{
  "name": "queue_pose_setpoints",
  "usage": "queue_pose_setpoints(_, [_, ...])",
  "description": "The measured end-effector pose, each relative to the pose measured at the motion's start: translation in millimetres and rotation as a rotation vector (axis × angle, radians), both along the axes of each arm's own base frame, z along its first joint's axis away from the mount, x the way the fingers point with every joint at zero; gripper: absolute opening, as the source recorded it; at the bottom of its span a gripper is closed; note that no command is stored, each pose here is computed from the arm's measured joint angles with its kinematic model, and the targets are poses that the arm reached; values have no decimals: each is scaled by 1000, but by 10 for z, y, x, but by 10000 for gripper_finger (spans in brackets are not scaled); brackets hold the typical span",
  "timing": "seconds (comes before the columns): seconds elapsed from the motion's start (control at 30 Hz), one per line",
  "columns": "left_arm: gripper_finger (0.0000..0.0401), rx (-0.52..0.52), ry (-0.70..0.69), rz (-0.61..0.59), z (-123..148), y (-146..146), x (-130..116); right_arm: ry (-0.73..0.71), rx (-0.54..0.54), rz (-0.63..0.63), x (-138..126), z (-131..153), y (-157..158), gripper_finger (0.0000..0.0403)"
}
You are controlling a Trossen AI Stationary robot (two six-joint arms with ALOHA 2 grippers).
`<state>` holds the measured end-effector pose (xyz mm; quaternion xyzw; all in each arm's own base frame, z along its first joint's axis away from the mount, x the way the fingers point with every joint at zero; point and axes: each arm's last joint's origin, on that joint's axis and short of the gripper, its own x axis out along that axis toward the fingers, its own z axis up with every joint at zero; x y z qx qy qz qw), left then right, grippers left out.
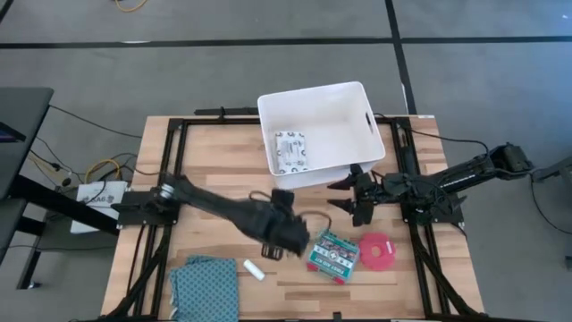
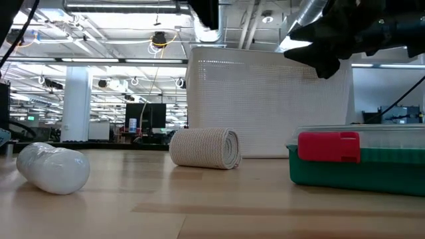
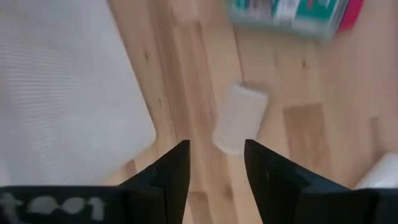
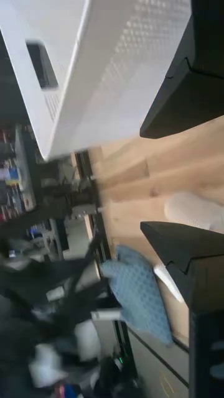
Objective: Pick & place medical supplies in basket/bin
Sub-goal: Put the white gauze into the white bin
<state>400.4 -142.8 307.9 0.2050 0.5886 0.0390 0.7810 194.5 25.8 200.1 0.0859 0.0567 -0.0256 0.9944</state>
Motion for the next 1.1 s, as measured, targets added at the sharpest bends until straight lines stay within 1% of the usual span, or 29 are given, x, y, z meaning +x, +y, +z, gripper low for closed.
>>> queue_pose_setpoints(0.07, [143, 35, 80, -36, -293, -129, 86, 5, 12, -18, -1, -6, -5, 225])
queue_pose_setpoints(0.13, [143, 49, 166, -94, -607, -236, 176, 12, 32, -21, -2, -14, -5, 225])
queue_pose_setpoints(0.2, [143, 70, 247, -146, -860, -285, 231, 21, 42, -22, -3, -22, -4, 225])
queue_pose_setpoints(0.3, [143, 73, 351, -169, -1093, -265, 265, 28, 61, -17, -6, -30, 10, 225])
queue_pose_setpoints(0.37, [143, 48, 386, -161, -1135, -219, 275, 30, 60, -10, -8, -32, 24, 225])
queue_pose_setpoints(0.43, [143, 42, 382, -144, -1116, -167, 289, 30, 61, -3, -10, -32, 36, 225])
queue_pose_setpoints(0.5, [143, 52, 377, -123, -1033, -107, 272, 30, 61, -1, -10, -31, 38, 225])
queue_pose_setpoints(0.57, [143, 76, 365, -93, -873, -31, 221, 29, 61, -3, -9, -31, 35, 225])
queue_pose_setpoints(0.63, [143, 82, 314, -74, -694, 29, 187, 30, 61, -4, -9, -31, 34, 225])
queue_pose_setpoints(0.87, [143, -12, 180, -25, -157, 70, -21, 30, 55, -3, -9, -31, 34, 225])
queue_pose_setpoints(1.0, [143, -23, 162, -36, -93, -14, -84, 30, 52, -2, -9, -31, 35, 225])
queue_pose_setpoints(1.1, [143, -14, 174, -85, -105, -110, -126, 30, 52, -2, -9, -31, 35, 225])
